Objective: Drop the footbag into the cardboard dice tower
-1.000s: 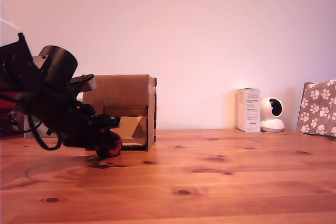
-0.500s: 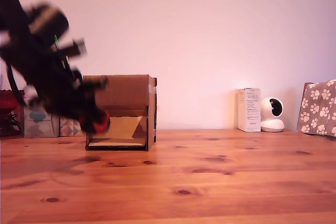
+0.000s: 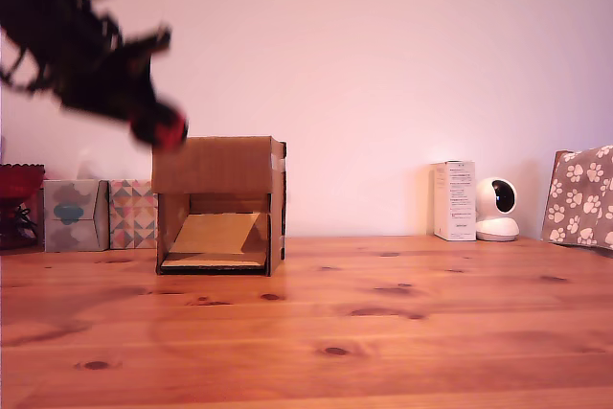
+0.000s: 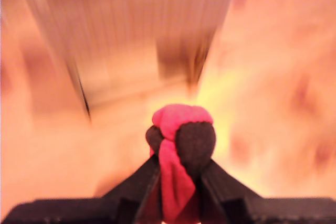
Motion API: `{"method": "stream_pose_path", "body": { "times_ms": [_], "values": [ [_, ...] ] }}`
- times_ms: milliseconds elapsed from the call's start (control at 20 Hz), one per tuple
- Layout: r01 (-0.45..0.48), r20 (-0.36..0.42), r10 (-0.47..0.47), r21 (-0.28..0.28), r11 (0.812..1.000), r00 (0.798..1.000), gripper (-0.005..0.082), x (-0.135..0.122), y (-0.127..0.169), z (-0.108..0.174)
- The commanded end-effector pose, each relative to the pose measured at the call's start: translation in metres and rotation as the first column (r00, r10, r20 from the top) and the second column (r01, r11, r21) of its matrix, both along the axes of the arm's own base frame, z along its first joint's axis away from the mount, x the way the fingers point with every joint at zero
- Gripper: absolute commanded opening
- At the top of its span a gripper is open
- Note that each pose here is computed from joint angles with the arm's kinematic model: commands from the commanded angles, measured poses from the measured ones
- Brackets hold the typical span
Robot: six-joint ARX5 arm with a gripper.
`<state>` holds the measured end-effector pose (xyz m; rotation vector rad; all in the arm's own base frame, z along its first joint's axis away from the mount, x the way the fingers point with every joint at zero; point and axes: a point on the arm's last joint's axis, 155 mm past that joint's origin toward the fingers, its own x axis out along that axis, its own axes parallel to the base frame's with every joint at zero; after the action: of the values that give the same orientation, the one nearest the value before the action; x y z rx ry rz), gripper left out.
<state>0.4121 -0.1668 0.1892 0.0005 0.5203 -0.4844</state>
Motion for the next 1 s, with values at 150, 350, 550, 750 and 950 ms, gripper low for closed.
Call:
{"method": "stream_pose_path", "body": {
  "times_ms": [150,350,550,750,950],
  "values": [
    [0.015,0.297,0.014,-0.097,0.995,0.955,0.0052,0.028,-0.010,0.068],
    [0.020,0.345,0.021,-0.116,0.993,0.938,0.0052,0.045,-0.015,0.087],
    [0.009,0.233,0.010,-0.080,0.997,0.972,0.0052,0.079,-0.026,0.072],
    [0.001,0.123,0.005,-0.045,0.999,0.992,0.0052,0.114,-0.036,0.053],
    [-0.005,0.065,0.006,-0.026,1.000,0.998,0.0052,0.141,-0.042,0.040]
  ]
}}
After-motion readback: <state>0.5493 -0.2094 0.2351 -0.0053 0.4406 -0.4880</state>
